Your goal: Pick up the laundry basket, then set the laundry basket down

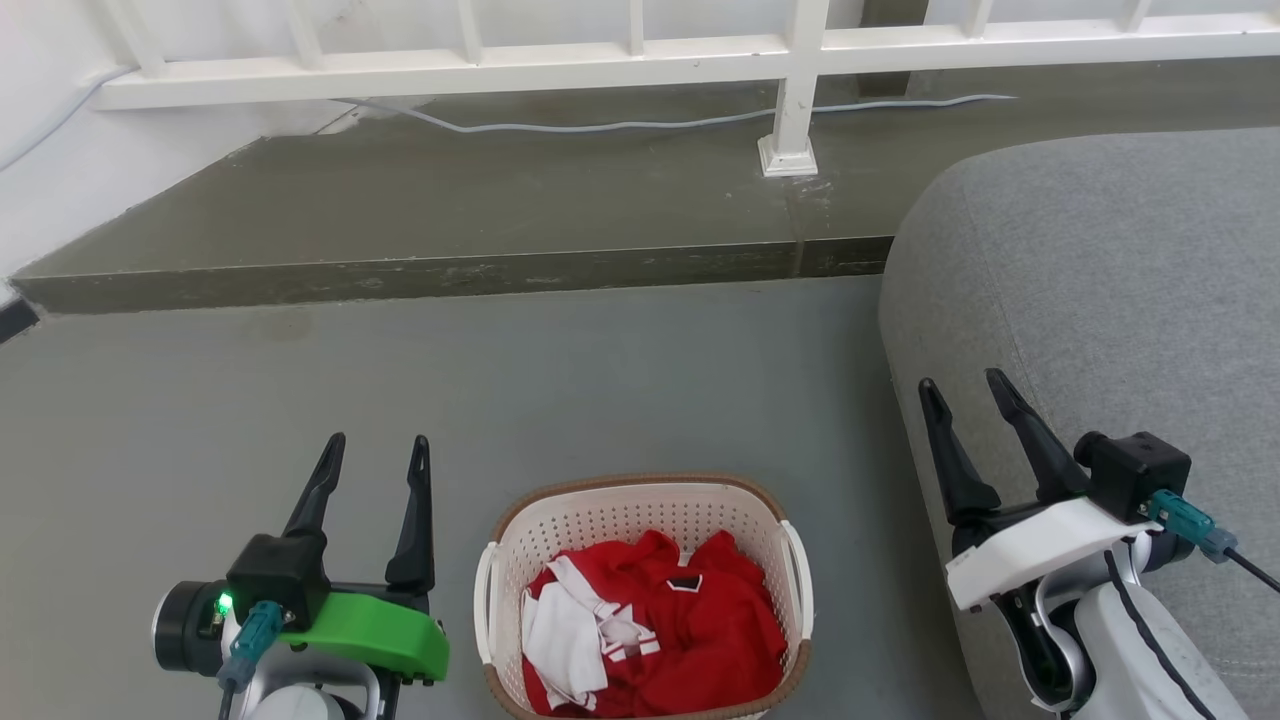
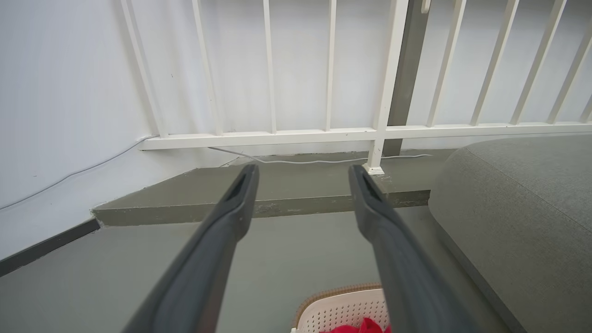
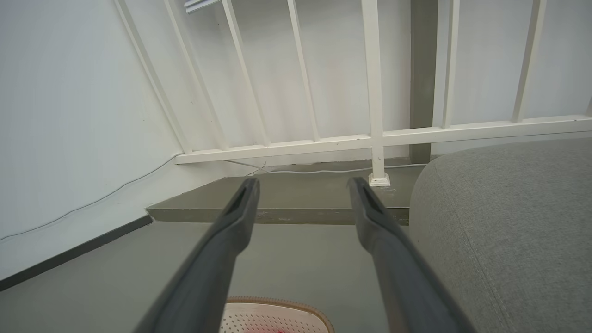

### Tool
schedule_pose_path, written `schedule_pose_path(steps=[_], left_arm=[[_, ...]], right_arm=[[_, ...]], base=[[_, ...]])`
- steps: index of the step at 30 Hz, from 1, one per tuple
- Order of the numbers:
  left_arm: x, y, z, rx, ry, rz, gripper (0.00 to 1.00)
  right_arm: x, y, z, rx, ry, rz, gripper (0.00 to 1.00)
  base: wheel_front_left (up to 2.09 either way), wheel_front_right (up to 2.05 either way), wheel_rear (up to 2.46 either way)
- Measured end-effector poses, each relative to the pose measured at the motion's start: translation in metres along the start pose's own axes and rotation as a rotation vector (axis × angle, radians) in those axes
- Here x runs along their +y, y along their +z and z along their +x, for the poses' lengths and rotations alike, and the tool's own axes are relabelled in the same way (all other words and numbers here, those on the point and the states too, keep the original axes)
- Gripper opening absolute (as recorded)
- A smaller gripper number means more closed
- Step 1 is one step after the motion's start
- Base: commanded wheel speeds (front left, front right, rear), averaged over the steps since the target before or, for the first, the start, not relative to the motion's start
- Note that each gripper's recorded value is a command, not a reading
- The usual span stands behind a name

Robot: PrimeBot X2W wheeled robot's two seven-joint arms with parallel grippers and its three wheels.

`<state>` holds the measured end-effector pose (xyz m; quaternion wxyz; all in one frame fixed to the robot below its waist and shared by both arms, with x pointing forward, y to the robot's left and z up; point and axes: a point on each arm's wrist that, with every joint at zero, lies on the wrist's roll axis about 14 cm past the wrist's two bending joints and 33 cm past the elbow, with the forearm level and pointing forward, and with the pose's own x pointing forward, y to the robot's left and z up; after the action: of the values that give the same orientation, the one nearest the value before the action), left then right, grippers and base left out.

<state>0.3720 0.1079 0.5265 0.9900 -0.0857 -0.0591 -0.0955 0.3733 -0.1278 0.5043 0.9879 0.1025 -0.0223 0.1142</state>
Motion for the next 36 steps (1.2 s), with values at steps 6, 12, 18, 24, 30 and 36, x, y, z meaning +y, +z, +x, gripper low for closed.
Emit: schedule_pose_path(steps=[6,12,18,24,30,36], left_arm=[[0.0,0.0,0.0,0.0,-0.002,0.0,1.0],[0.0,-0.001,0.0,0.002,-0.001,-0.001,1.0],[0.001,-0.002,0.001,0.006,0.003,-0.005,1.0],[0.002,-0.013,0.0,0.036,0.005,-0.012,1.0],[0.002,-0.028,0.004,0.08,0.003,-0.022,1.0],[0.005,-0.046,0.009,0.127,0.012,-0.036,1.0]], right_arm=[[-0.001,-0.002,-0.001,0.006,-0.009,0.0,1.0],[-0.003,-0.004,-0.001,0.01,-0.018,-0.002,1.0],[-0.005,-0.006,-0.002,0.016,-0.028,0.004,1.0],[-0.008,-0.013,-0.002,0.034,-0.036,0.015,1.0],[-0.02,-0.025,-0.001,0.07,-0.07,0.023,1.0],[-0.033,-0.044,0.004,0.122,-0.104,0.032,1.0]], base=[[0.0,0.0,0.0],[0.0,0.0,0.0],[0.0,0.0,0.0],[0.0,0.0,0.0],[0.0,0.0,0.0],[0.0,0.0,0.0]])
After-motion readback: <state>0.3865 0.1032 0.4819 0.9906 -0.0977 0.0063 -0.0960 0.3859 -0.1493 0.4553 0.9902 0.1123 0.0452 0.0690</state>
